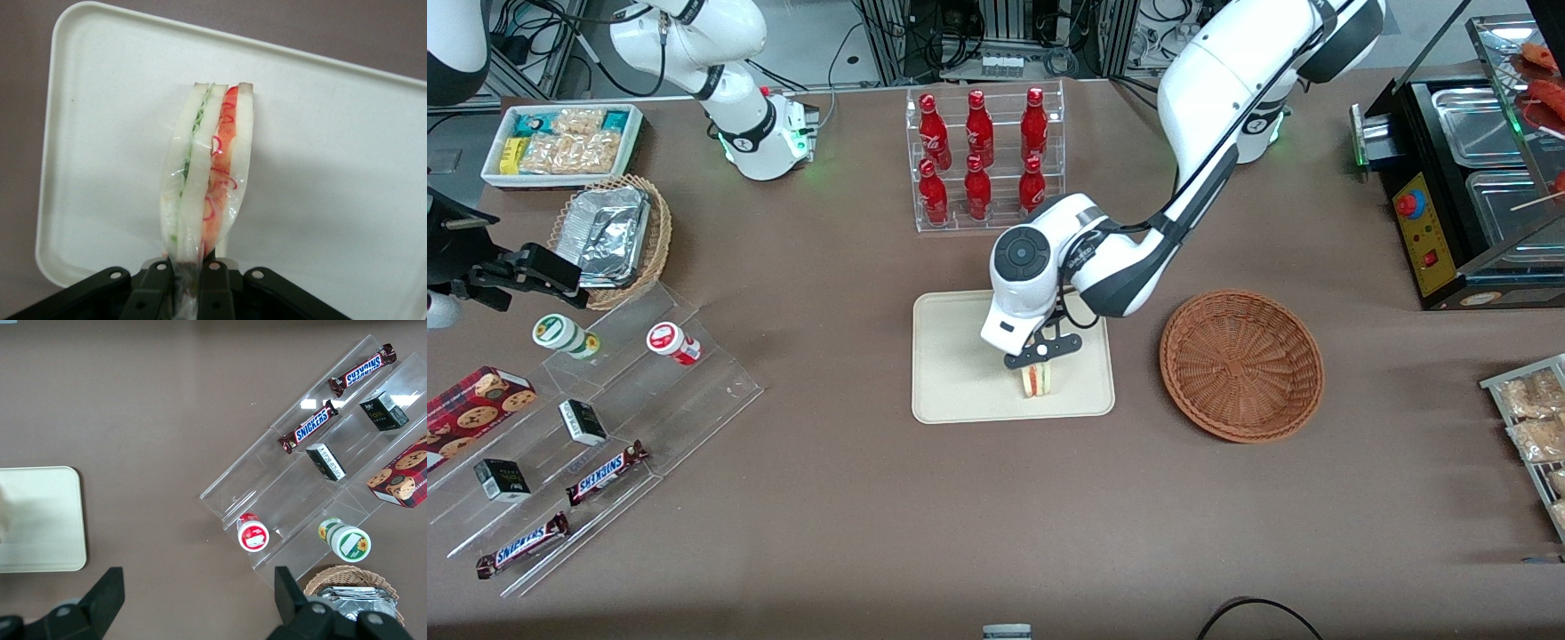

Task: Place sandwich from basket to tray
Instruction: 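Lift the sandwich and carry it over the cream tray, then lower the sandwich onto the tray and open the left gripper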

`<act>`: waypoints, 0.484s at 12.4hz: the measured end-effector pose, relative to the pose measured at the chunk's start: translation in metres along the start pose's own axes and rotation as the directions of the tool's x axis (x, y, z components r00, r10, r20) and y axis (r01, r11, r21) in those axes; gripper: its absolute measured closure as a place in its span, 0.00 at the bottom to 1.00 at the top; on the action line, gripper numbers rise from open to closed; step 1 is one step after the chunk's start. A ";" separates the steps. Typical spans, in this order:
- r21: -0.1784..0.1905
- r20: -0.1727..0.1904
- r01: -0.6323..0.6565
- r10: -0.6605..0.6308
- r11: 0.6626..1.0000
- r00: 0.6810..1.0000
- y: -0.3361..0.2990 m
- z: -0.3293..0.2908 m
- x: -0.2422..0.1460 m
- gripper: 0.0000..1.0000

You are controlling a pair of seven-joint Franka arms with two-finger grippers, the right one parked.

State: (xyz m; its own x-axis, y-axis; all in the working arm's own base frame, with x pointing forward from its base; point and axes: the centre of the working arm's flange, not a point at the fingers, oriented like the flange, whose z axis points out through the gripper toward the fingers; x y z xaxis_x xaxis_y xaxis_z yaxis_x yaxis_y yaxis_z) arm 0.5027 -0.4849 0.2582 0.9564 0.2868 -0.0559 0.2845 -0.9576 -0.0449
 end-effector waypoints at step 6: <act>-0.032 -0.003 0.041 -0.041 0.999 0.999 0.010 0.000 -0.007 0.88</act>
State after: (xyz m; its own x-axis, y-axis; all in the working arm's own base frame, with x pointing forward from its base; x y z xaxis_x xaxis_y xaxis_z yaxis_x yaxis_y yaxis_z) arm 0.4989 -0.4965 0.2578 0.9441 0.3258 -0.0512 0.3254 -0.9454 -0.0151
